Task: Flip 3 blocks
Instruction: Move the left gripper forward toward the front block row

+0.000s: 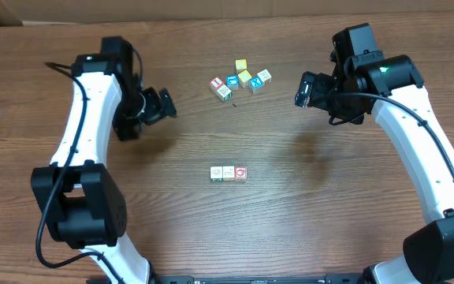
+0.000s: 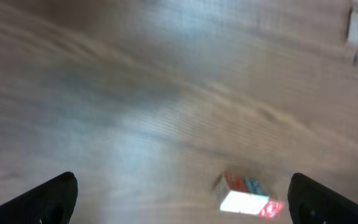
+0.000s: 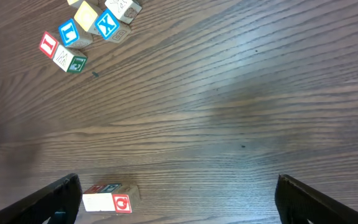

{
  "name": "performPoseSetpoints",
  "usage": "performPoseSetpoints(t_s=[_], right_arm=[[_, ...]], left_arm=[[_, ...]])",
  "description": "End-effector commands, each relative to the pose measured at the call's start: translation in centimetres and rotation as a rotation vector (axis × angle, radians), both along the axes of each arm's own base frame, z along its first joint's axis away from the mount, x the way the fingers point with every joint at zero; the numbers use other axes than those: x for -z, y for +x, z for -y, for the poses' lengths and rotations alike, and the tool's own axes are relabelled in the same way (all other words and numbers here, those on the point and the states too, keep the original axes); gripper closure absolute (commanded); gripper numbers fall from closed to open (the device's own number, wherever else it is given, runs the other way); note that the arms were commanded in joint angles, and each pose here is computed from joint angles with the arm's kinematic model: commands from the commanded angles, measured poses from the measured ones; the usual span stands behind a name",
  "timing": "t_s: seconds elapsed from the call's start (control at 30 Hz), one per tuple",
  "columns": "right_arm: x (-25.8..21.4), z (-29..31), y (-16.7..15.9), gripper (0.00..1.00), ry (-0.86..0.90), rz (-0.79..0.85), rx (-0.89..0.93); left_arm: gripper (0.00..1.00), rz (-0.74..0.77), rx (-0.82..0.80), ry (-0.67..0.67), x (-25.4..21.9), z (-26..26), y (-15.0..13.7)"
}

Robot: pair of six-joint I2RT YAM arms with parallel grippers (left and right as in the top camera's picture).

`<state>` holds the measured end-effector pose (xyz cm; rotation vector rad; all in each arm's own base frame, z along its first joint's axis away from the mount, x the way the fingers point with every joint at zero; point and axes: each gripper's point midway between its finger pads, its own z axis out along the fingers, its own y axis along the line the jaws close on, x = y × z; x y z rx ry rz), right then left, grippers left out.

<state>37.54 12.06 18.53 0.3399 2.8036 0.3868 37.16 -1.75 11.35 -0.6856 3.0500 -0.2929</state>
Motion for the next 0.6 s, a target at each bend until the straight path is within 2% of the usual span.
performPoseSetpoints(t_s=[0.0, 0.1, 0.43, 0.47, 0.53, 0.57], right_arm=[[-0.1, 0.1, 0.2, 0.00, -0.001, 0.009, 0.002], [-0.1, 0.1, 0.2, 0.00, -0.001, 0.009, 0.002], [-0.1, 0.1, 0.2, 0.00, -0.001, 0.009, 0.002], [-0.1, 0.1, 0.2, 0.00, -0.001, 0.009, 0.002], [-0.1, 0.1, 0.2, 0.00, -0.001, 0.009, 0.002], [-0.1, 0.1, 0.2, 0.00, -0.001, 0.009, 0.002]], left_arm=[[0.00, -0.023, 0.059, -0.020, -0.6, 2.1, -1.2], [0.00, -0.032, 0.101, -0.019, -0.6, 3.6, -1.6], [0.00, 0.041, 0.134, -0.029, -0.7, 5.0, 0.0], [0.09, 0.042, 0.137, -0.028, -0.7, 5.1, 0.0], [0.20, 0.041, 0.144, -0.026, -0.7, 5.3, -0.1], [0.22, 0.041, 0.147, -0.023, -0.7, 5.4, -0.1]])
